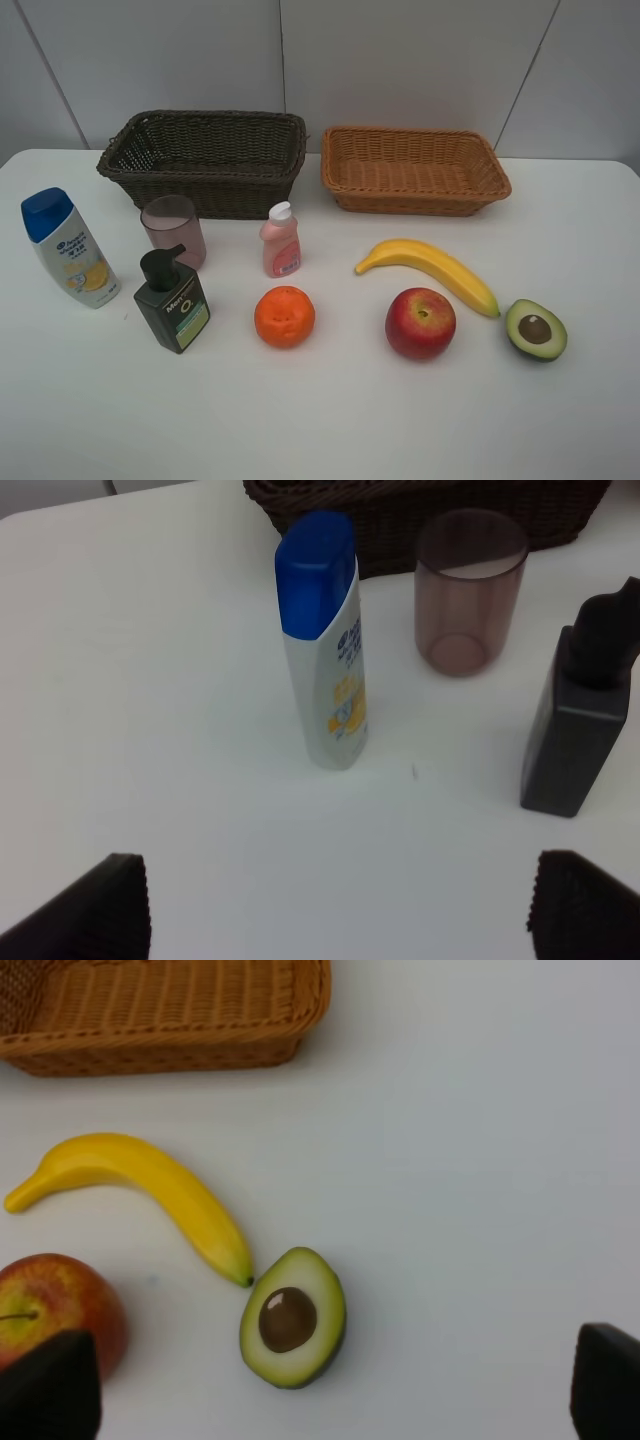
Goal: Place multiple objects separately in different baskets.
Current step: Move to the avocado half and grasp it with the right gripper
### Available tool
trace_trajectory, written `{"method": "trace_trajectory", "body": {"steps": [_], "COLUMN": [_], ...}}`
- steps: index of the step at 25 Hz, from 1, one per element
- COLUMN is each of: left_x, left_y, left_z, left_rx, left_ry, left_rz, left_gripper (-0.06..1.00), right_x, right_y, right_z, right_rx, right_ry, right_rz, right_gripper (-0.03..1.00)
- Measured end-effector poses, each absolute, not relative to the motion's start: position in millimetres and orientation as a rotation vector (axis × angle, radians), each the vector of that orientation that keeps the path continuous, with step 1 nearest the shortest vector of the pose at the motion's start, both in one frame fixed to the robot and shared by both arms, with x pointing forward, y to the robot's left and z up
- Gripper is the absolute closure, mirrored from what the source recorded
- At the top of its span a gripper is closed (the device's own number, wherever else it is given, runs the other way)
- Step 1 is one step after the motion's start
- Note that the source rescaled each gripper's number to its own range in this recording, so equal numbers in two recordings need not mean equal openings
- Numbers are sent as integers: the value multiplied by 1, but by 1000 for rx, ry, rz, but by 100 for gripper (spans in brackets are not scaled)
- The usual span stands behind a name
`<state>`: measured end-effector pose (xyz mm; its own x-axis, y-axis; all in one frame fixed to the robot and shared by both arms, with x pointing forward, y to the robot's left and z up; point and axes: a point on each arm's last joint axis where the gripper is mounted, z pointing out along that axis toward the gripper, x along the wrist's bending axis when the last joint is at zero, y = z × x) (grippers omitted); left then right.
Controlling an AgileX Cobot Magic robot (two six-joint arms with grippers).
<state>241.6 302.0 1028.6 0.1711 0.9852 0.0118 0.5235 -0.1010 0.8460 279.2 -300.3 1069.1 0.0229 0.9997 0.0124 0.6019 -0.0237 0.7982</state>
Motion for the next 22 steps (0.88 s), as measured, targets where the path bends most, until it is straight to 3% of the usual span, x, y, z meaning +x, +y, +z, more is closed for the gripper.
{"method": "trace_trajectory", "body": {"steps": [9,22], "left_x": [242,242], "left_y": [302,302], "left_z": [1029,1029], "left_rx": [1727,1727], "left_ry": [1443,1443], "left_rz": [810,810], "left_gripper": [-6,-6], "right_x": [335,407], "right_y": [-297,-295], "right_z": [1070,1027], "right_rx": [1815,1868], "right_ry": [1770,1987], "right_rz": [715,496], "right_gripper": [-3,-3]}}
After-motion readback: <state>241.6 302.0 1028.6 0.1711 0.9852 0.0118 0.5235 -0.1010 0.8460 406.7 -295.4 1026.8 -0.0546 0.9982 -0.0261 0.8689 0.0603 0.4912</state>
